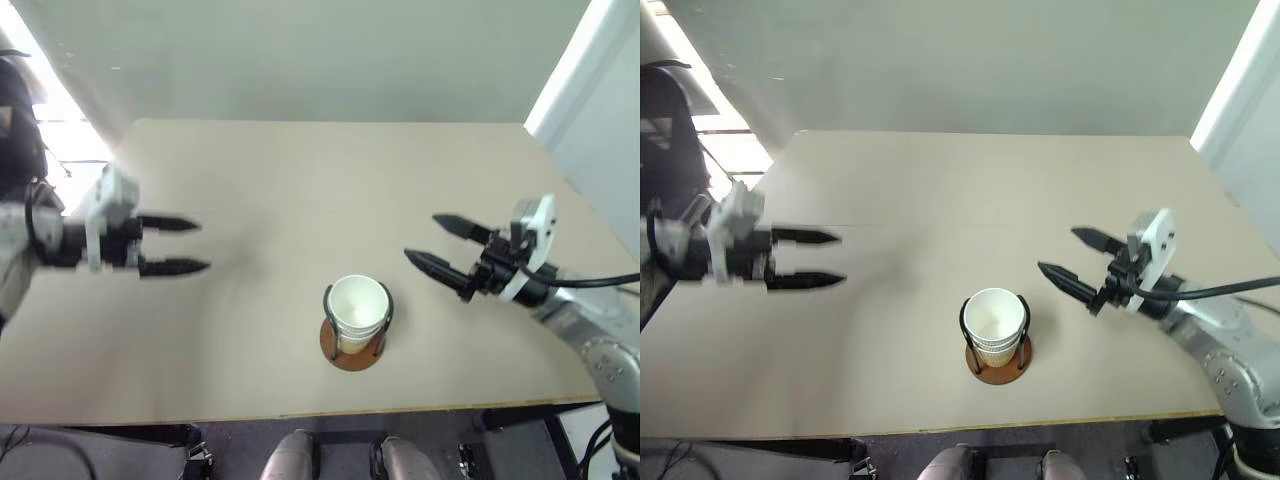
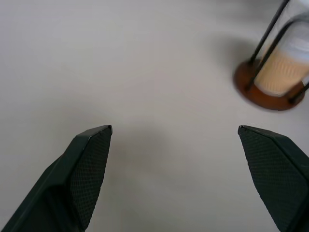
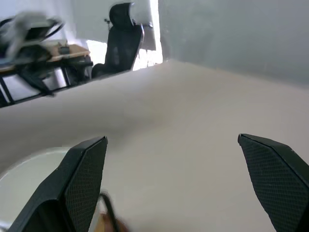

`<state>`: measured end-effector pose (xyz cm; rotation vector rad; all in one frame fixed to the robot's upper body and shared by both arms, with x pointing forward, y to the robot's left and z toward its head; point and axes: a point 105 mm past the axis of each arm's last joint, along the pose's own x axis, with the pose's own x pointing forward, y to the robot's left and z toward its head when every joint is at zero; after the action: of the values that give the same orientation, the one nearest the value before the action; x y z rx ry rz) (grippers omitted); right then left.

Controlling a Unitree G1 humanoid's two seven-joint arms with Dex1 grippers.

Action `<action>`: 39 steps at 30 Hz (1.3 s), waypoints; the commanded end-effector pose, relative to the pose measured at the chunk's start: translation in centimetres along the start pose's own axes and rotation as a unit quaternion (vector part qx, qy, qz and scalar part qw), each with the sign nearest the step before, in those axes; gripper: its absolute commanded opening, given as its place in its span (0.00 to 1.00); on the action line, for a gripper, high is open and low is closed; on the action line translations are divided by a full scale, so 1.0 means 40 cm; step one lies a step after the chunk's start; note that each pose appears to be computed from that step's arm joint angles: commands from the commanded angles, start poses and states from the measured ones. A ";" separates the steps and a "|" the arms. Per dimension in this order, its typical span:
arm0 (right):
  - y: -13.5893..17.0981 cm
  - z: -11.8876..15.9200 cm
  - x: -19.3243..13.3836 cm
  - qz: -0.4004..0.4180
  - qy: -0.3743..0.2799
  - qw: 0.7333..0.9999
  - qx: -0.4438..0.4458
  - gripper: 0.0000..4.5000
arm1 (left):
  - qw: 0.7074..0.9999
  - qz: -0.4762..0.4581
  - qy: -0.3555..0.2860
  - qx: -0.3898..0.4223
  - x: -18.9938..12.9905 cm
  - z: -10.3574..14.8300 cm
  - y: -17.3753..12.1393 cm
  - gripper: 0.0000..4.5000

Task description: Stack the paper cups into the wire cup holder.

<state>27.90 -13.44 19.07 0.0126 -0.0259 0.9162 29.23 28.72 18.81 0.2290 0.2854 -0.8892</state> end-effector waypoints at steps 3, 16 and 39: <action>-0.073 -0.049 -0.059 -0.035 0.008 0.999 0.038 1.00 | 0.977 0.184 -0.098 -0.032 -0.116 -0.023 -0.034 0.99; -0.237 -0.051 -0.033 -0.236 -0.109 0.964 0.060 1.00 | 0.889 0.404 -0.204 -0.064 -0.179 -0.078 -0.049 0.99; -0.314 -0.046 -0.037 -0.280 -0.119 0.952 0.024 1.00 | 0.872 0.430 -0.220 -0.079 -0.112 -0.081 -0.017 0.99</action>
<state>37.12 -21.85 15.74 0.1859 -0.1564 0.3474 25.66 32.55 16.54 -0.0368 -0.1599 -0.0152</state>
